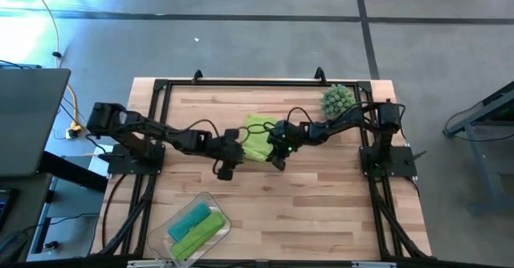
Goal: Roll microfiber towels into tight, uniform cylinder then place into a basket
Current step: Roll the light green microfiber cloth
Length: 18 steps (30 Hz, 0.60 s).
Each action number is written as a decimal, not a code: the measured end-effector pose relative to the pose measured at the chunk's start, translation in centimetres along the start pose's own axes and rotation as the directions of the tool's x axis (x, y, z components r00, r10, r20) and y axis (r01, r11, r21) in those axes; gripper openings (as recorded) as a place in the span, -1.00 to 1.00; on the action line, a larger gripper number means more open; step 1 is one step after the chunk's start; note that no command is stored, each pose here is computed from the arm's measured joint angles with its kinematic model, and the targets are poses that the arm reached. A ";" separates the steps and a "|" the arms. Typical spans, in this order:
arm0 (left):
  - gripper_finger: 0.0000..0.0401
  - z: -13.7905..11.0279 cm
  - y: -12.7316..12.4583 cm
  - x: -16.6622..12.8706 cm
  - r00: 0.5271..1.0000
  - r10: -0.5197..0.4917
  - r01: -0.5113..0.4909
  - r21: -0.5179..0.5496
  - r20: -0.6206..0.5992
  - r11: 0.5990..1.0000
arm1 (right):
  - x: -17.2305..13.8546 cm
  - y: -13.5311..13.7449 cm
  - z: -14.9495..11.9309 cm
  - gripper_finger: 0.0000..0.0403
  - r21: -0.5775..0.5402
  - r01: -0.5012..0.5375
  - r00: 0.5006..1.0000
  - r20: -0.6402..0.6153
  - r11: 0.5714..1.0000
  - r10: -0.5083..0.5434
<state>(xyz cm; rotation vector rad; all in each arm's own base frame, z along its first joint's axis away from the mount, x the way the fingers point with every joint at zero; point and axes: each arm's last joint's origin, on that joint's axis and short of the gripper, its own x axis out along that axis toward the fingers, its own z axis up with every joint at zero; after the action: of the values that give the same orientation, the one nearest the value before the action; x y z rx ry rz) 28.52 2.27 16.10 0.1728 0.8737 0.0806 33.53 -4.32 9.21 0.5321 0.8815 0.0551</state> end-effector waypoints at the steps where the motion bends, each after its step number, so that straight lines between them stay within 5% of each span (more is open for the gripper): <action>1: -0.26 0.1 -0.3 0.5 1.000 0.020 -0.020 0.037 0.006 0.999 | -0.1 -0.3 0.1 -0.96 0.029 -0.018 1.000 -0.002 0.999 0.018; 9: -0.26 -0.8 -0.8 4.1 0.964 0.264 -0.251 0.219 -0.030 0.943 | -0.6 -1.2 0.3 -0.97 0.112 -0.073 0.997 -0.013 0.991 0.075; 18: -0.42 -2.0 -0.9 5.7 0.964 0.246 -0.230 0.155 -0.098 0.961 | -0.6 -1.2 0.3 -0.97 0.127 -0.072 0.997 -0.011 0.989 0.074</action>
<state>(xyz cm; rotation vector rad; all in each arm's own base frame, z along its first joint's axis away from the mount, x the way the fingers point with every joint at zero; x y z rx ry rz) 30.65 2.42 10.39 0.4108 0.9725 0.2559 33.21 -5.62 9.25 0.6829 0.8847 0.0706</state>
